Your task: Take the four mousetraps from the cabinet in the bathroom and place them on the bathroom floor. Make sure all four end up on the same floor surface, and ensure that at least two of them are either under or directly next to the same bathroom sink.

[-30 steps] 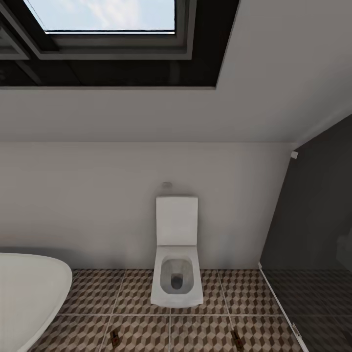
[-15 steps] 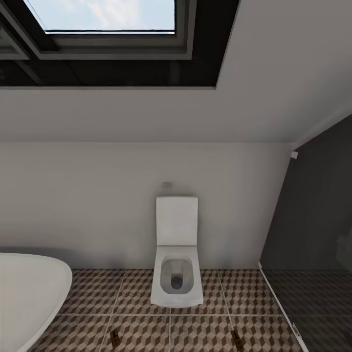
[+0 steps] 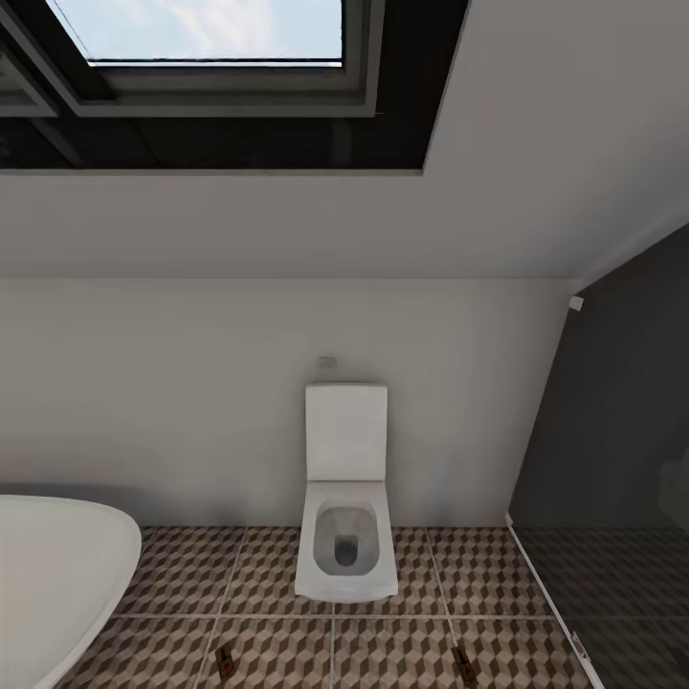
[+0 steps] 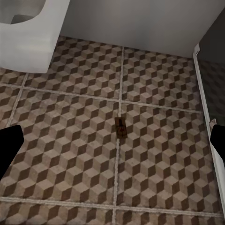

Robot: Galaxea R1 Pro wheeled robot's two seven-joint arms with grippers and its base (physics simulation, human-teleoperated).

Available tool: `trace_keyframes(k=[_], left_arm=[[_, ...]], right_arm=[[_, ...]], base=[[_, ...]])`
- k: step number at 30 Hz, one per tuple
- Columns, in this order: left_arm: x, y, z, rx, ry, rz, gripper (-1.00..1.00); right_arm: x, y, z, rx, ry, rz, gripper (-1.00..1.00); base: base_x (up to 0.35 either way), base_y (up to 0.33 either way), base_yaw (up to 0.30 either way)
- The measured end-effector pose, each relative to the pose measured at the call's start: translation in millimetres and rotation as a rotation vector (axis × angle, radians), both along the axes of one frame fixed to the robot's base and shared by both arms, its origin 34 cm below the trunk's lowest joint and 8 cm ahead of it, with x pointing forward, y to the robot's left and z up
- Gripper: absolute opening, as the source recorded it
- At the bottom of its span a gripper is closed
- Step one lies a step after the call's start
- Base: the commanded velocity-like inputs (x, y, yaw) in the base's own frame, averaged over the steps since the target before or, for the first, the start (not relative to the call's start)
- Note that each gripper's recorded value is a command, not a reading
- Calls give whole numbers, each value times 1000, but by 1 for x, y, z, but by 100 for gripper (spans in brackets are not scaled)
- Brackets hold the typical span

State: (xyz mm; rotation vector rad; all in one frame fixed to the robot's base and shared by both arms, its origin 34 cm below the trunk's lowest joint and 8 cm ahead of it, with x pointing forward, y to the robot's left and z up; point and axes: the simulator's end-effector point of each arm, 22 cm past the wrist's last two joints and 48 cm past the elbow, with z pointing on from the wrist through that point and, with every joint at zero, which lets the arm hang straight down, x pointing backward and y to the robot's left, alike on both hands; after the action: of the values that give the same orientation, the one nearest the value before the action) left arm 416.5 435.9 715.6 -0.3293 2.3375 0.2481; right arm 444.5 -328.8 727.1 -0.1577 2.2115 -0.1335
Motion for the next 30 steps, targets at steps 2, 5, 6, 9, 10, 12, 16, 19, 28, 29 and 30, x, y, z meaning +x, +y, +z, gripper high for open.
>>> trace_keyframes(k=[2, 5, 6, 9, 10, 12, 16, 19, 28, 29, 30], left_arm=[[0, 0, 0, 0, 0, 0, 100], [0, 0, 0, 0, 0, 0, 100], [0, 0, 0, 0, 0, 0, 100], [0, 0, 0, 0, 0, 0, 100], [0, 0, 0, 0, 0, 0, 100], [0, 0, 0, 0, 0, 0, 100], [0, 0, 0, -1, 0, 0, 100], [0, 0, 0, -1, 0, 0, 100], [1, -8, -2, -10, 0, -4, 100], [1, -10, -2, -13, 0, -5, 100], [1, -12, -3, -16, 0, -6, 100]], right_arm=[[0, 0, 0, 0, 0, 0, 100], [0, 0, 0, 0, 0, 0, 100], [0, 0, 0, 0, 0, 0, 100], [0, 0, 0, 0, 0, 0, 100], [0, 0, 0, 0, 0, 0, 100], [0, 0, 0, 0, 0, 0, 100], [0, 0, 0, 0, 0, 0, 100], [0, 0, 0, 0, 0, 0, 100], [0, 0, 0, 0, 0, 0, 100], [0, 0, 0, 0, 0, 0, 100], [0, 0, 0, 0, 0, 0, 100]], base=[[0, 0, 0], [0, 0, 0], [0, 0, 0], [0, 0, 0], [0, 0, 0], [0, 0, 0], [0, 0, 0], [0, 0, 0], [0, 0, 0], [0, 0, 0], [0, 0, 0]])
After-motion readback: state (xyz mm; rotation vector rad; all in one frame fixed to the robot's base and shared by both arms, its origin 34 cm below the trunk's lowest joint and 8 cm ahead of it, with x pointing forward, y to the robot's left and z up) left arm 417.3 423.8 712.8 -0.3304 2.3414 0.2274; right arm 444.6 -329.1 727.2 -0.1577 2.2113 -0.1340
